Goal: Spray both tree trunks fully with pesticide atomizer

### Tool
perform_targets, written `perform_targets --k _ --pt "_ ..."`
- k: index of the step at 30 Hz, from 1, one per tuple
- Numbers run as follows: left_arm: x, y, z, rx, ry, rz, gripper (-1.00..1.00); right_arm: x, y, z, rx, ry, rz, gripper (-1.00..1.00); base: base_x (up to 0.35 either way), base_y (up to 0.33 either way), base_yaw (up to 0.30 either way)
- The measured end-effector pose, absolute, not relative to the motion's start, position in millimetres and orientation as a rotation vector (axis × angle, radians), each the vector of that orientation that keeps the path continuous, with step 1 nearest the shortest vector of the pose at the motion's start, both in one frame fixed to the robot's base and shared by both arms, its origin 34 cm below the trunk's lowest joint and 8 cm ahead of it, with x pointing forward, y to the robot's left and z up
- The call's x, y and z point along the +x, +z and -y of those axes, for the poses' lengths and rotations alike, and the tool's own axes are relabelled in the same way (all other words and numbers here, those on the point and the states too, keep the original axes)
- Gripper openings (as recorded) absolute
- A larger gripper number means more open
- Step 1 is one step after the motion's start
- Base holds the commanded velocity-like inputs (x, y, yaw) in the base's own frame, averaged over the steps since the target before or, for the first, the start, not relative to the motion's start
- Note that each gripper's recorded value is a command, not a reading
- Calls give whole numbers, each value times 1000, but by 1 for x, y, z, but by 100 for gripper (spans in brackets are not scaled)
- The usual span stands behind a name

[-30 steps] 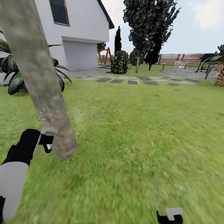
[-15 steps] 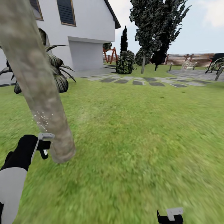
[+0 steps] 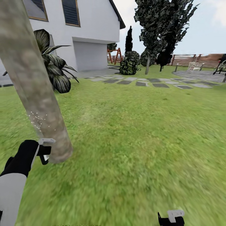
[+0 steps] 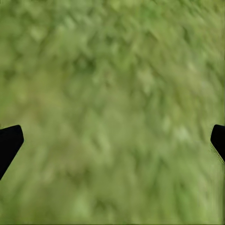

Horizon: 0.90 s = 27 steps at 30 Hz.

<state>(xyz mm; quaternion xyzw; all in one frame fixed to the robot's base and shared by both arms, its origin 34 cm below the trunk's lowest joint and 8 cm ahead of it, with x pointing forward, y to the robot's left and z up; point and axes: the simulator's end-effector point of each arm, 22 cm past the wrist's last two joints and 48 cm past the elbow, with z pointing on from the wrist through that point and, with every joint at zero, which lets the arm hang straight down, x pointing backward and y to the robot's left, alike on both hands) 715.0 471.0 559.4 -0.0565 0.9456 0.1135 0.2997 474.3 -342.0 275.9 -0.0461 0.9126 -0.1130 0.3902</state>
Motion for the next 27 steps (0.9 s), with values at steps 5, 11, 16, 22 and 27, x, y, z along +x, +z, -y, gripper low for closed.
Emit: perform_targets --k 5,11,16,22,27 --pt "716 557 -464 -136 295 -2513 -100 474 276 343 -117 -289 -2319 100 20 -271 47" --pt "717 559 -463 -133 298 -2509 -100 474 276 344 -118 -291 -2319 100 175 -234 1" --pt "714 563 -479 -156 335 -2504 -100 475 276 344 -116 -290 -2318 100 242 -168 14" --pt "693 537 -482 -174 413 -2543 -100 475 276 342 -117 -288 -2318 100 49 -24 236" --pt "695 515 -474 -146 399 -2524 -100 474 276 341 -117 -286 -2319 100 1 0 276"
